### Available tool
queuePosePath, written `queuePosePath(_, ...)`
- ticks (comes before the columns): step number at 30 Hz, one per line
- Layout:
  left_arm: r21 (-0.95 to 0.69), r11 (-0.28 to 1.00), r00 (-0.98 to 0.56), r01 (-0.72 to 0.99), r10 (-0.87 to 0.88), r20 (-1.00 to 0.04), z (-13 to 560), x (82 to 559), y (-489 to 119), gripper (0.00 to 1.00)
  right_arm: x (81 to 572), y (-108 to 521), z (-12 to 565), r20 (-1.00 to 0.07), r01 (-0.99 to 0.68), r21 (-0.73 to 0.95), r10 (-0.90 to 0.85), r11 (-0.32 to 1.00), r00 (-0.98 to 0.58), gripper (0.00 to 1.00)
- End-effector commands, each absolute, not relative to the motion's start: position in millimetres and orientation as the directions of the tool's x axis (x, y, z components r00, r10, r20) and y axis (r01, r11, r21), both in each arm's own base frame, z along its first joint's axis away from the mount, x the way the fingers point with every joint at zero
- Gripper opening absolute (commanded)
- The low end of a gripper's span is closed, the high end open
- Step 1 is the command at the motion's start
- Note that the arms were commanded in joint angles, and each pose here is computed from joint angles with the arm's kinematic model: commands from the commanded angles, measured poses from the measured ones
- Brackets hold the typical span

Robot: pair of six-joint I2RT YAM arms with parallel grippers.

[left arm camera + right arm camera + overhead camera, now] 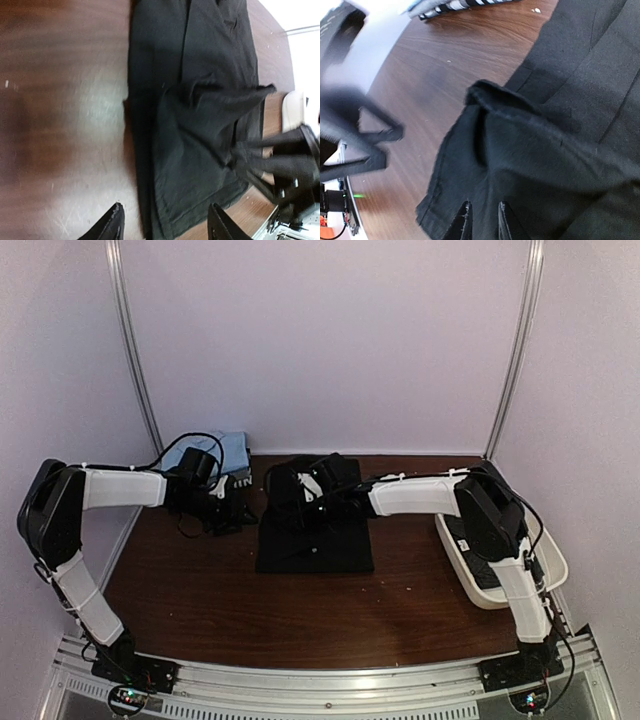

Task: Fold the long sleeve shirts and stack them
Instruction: Smooth out the 2/3-rectangle-folded shirt at the center of the board.

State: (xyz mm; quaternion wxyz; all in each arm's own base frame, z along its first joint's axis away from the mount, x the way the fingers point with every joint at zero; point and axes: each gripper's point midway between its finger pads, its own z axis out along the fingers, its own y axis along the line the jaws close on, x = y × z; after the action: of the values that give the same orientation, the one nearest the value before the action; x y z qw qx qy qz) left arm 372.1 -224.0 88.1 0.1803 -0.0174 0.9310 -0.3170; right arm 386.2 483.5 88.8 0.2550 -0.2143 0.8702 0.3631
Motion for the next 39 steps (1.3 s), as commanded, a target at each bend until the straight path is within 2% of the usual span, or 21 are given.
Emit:
queuePosePath(1, -0.619, 0.778, -0.930, 0.109, -0.139, -0.339, 97.3, 355.6, -223.4, 0.57, 406.6, 485.3, 75.5, -0.585, -0.545, 0.509, -0.197, 0.666, -0.787, 0.20)
queuePosePath(9, -0.618, 0.777, -0.945, 0.124, -0.098, -0.312, 85.9, 334.8, -235.6, 0.57, 461.6, 477.8, 52.6, -0.549, -0.443, 0.554, -0.091, 0.705, -0.831, 0.28)
queuePosePath(12, -0.626, 0.769, -0.949, 0.131, -0.086, -0.304, 83.5, 332.3, -244.2, 0.57, 463.8, 483.1, 56.3, -0.543, -0.433, 0.587, -0.065, 0.684, -0.838, 0.33)
queuePosePath(18, -0.637, 0.758, -0.956, 0.142, -0.061, -0.285, 75.9, 329.4, -263.2, 0.57, 462.7, 484.2, 71.4, -0.549, -0.440, 0.600, -0.055, 0.668, -0.834, 0.35)
queuePosePath(26, -0.649, 0.752, -0.963, 0.113, -0.077, -0.257, 64.3, 328.2, -270.4, 0.57, 455.7, 474.1, 127.0, -0.608, -0.477, 0.591, -0.030, 0.650, -0.794, 0.38)
queuePosePath(29, -0.663, 0.740, -0.964, 0.111, -0.082, -0.253, 66.2, 329.6, -276.2, 0.50, 450.5, 469.6, 149.4, -0.633, -0.495, 0.586, -0.018, 0.642, -0.774, 0.38)
queuePosePath(35, -0.679, 0.725, -0.961, 0.119, -0.089, -0.263, 72.7, 335.9, -284.5, 0.21, 438.4, 452.6, 182.1, -0.672, -0.513, 0.562, -0.004, 0.649, -0.741, 0.39)
queuePosePath(39, -0.684, 0.718, -0.955, 0.130, -0.094, -0.280, 80.0, 341.4, -287.3, 0.07, 429.9, 439.7, 189.9, -0.683, -0.511, 0.547, 0.000, 0.663, -0.730, 0.40)
